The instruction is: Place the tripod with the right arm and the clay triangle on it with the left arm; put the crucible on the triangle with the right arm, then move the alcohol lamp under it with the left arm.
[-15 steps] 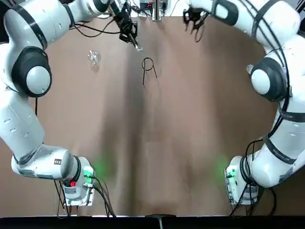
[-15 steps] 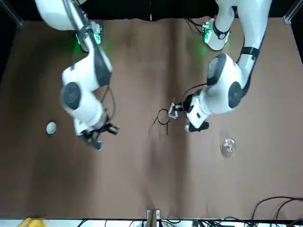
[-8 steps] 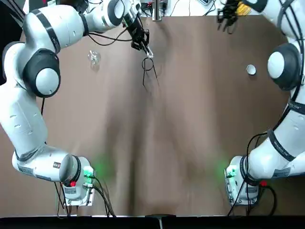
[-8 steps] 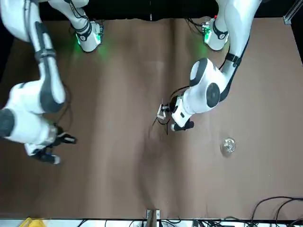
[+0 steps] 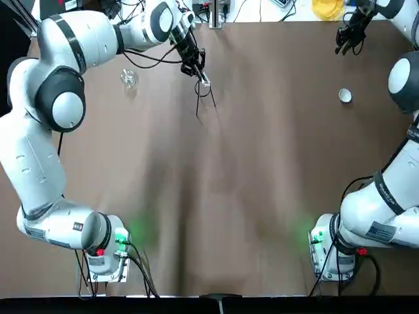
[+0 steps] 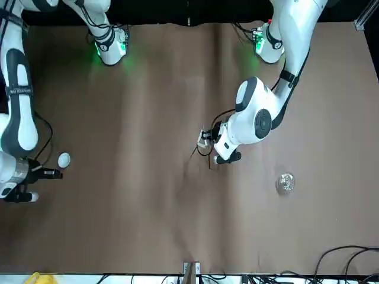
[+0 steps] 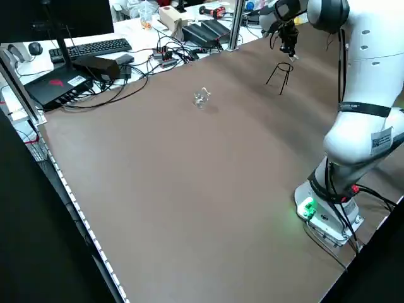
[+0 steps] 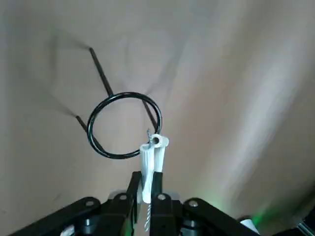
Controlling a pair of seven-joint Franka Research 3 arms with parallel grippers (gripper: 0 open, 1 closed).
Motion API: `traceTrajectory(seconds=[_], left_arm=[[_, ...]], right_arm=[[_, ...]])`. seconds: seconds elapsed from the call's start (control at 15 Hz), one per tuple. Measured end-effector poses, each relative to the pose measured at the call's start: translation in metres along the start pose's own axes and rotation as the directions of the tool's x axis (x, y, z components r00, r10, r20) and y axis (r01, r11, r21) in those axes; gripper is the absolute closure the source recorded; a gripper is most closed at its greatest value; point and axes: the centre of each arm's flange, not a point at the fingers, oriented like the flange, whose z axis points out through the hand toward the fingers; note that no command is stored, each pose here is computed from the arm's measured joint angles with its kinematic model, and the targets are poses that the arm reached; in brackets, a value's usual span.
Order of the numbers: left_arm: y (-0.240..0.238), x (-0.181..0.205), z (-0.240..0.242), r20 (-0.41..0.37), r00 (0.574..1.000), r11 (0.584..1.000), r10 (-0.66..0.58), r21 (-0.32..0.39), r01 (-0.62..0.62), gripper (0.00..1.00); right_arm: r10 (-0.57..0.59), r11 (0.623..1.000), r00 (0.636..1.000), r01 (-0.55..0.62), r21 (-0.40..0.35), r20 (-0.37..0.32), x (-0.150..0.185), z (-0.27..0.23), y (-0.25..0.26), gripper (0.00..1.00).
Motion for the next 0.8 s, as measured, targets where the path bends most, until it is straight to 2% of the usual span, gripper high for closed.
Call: traceTrajectory(seconds=[0.27,0.4,0.53,0.8], left_arm=[[-0.010,-0.001,0.012,0.009,1.000,0.999,0.005,0.037,-0.006,0.89],[-0.015,-0.001,0.015,0.011,1.000,0.999,0.006,0.047,-0.006,0.89],[-0.019,0.001,0.016,0.009,1.000,0.998,0.013,0.062,-0.013,0.89],[-0.027,0.003,0.021,0.006,1.000,0.996,0.019,0.090,-0.020,0.89]], right_arm=[[0.054,0.999,0.999,-0.054,-0.007,0.004,0.001,0.041,0.044,0.60],[0.080,0.994,0.997,-0.080,-0.072,0.004,-0.005,0.064,0.093,0.60],[0.102,0.991,0.995,-0.100,-0.086,0.016,-0.012,0.079,0.119,0.61],[0.062,0.996,0.996,-0.057,-0.071,0.065,-0.023,0.103,0.132,0.60]])
